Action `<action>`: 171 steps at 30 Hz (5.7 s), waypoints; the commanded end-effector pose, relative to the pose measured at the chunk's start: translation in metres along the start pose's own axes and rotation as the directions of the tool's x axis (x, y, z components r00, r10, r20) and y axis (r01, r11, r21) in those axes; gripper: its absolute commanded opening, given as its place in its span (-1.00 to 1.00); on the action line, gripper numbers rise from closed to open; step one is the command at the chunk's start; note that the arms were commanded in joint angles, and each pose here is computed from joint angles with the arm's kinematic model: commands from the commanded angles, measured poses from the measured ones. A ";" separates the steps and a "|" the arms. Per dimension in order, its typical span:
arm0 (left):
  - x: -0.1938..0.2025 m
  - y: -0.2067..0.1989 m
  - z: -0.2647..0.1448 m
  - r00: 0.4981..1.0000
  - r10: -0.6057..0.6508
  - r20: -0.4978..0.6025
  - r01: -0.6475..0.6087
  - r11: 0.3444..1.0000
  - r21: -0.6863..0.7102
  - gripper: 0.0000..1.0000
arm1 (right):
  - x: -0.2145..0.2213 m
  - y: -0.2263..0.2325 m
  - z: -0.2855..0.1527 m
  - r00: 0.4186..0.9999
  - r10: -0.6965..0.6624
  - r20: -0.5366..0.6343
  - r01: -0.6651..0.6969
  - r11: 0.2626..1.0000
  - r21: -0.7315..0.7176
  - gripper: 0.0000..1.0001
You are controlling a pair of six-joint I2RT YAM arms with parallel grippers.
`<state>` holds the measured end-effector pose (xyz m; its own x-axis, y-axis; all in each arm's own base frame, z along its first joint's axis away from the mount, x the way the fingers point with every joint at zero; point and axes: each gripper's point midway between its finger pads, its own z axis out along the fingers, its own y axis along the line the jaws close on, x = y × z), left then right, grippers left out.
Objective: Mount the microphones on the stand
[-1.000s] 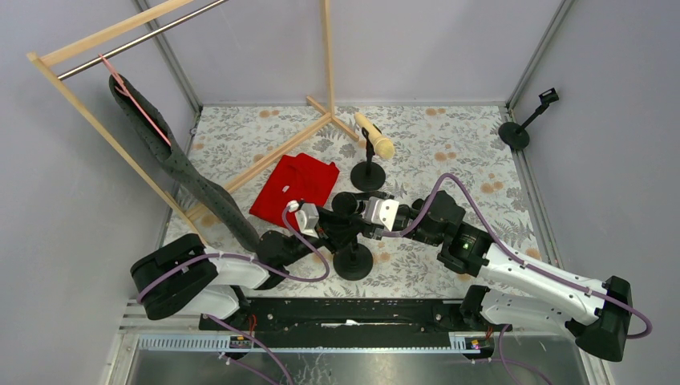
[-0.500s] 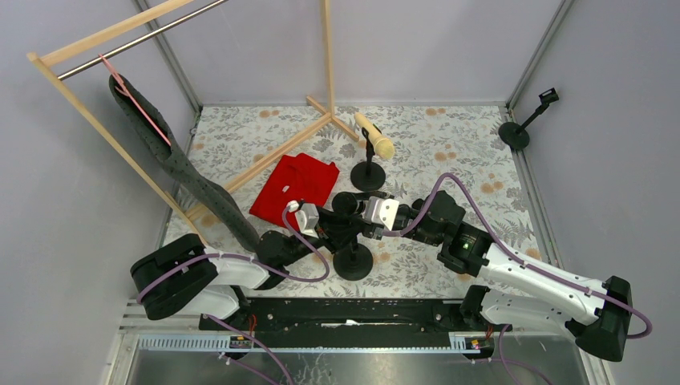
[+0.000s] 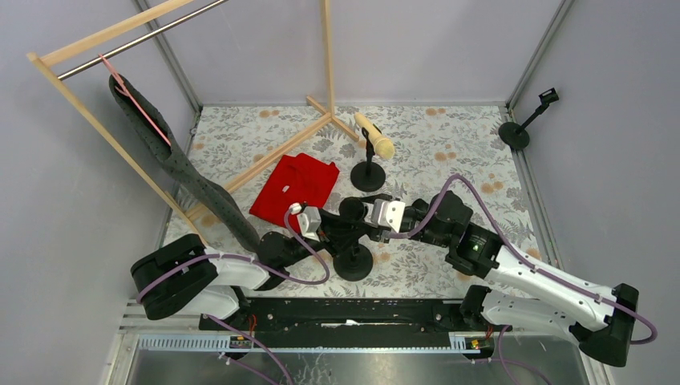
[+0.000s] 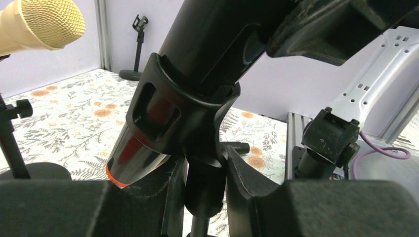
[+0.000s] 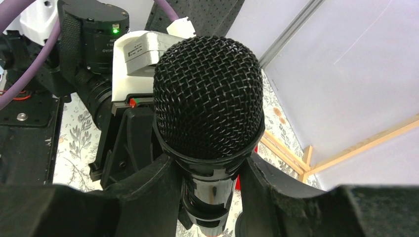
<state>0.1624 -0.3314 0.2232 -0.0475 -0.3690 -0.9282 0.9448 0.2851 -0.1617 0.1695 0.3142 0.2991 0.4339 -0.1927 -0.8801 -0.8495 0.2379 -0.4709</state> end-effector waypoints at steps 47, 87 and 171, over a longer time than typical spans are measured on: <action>-0.040 -0.026 -0.004 0.981 0.118 0.155 -0.135 0.986 0.100 -1.00 | -0.057 -0.016 -0.088 0.979 0.070 0.193 -0.102 0.982 0.159 0.44; -0.039 0.177 0.051 0.951 0.299 0.083 -0.280 0.942 -0.185 -0.18 | -0.003 -0.018 -0.134 0.979 0.195 0.061 -0.204 0.917 0.344 0.43; -0.047 0.143 -0.154 0.837 -0.252 -0.485 -0.266 0.587 -0.765 0.97 | 0.294 -0.315 -0.366 0.786 0.561 0.260 0.145 -0.576 0.804 0.47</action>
<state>0.2448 -0.1356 0.1741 -0.5113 0.0662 -0.8568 0.3015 0.9475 -0.1067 0.4367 -0.1443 0.1736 -0.2225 0.2910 -0.9305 0.7326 0.6797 0.0374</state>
